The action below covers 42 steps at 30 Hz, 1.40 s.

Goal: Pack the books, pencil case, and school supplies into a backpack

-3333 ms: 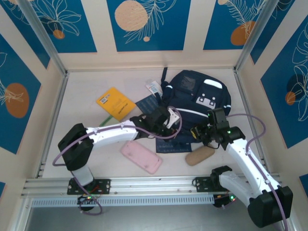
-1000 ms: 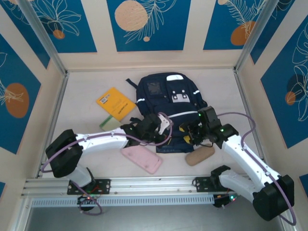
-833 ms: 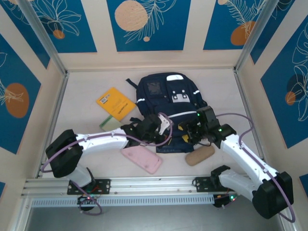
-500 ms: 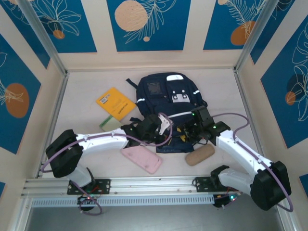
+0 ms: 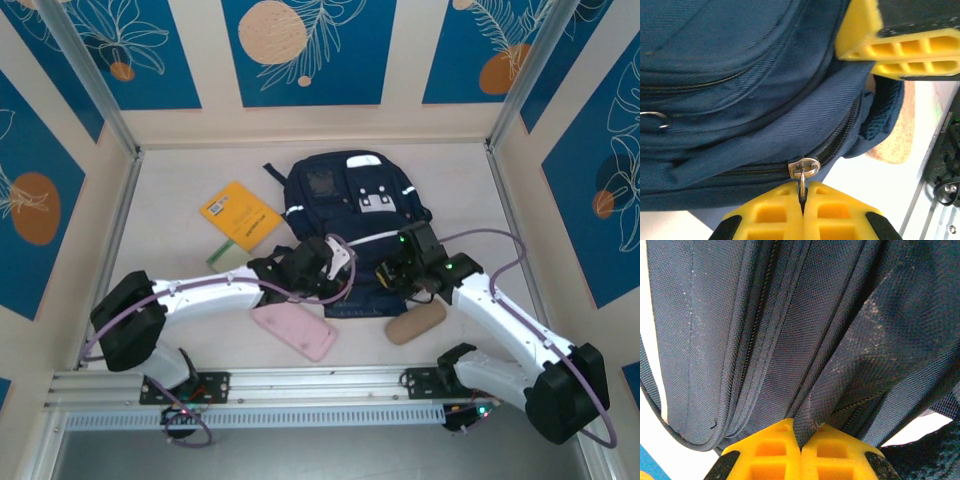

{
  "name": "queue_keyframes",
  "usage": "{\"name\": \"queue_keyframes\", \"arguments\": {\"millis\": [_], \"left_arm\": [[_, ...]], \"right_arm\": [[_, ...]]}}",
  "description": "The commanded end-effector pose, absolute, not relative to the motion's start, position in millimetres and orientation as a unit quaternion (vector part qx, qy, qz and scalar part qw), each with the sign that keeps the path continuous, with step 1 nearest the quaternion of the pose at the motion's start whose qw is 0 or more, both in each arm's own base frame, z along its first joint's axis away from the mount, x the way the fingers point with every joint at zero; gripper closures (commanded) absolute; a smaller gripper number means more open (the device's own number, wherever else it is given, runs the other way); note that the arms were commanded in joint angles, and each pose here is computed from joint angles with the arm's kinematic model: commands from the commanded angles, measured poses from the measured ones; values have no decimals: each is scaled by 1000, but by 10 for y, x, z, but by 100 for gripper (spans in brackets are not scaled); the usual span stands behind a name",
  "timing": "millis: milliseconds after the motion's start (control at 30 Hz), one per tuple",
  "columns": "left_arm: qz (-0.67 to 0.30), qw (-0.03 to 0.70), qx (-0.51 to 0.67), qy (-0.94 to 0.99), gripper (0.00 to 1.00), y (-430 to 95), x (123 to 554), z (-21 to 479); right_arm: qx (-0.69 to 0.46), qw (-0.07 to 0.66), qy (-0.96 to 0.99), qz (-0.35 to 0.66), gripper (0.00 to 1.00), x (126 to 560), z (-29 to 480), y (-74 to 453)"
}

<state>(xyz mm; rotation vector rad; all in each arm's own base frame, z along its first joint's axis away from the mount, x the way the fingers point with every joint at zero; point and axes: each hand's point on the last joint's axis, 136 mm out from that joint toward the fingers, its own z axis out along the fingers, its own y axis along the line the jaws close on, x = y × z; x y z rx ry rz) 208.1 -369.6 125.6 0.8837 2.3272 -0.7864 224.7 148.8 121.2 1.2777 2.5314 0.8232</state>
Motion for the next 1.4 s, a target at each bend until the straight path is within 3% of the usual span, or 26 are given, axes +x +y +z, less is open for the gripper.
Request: {"name": "queue_keyframes", "arguments": {"millis": [0, 767, 1133, 1200, 1367], "left_arm": [[-271, 279, 317, 865, 100, -3526, 2246, 1396], [-200, 299, 153, 920, 100, -2614, 3550, 1262], [-217, 300, 190, 909, 100, -2892, 3911, 1507], [-222, 299, 187, 909, 94, -2932, 3985, 1561], [-246, 297, 130, 913, 66, -2851, 3968, 1750]], "right_arm": [[423, 128, 860, 254, 100, 2259, 1270, 1334], [365, 167, 865, 301, 100, 2331, 1534, 1380], [309, 161, 864, 362, 100, 2457, 1813, 1722], [314, 150, 861, 371, 100, 2465, 1840, 1827], [365, 133, 844, 369, 100, 2556, 1826, 1966]]}}
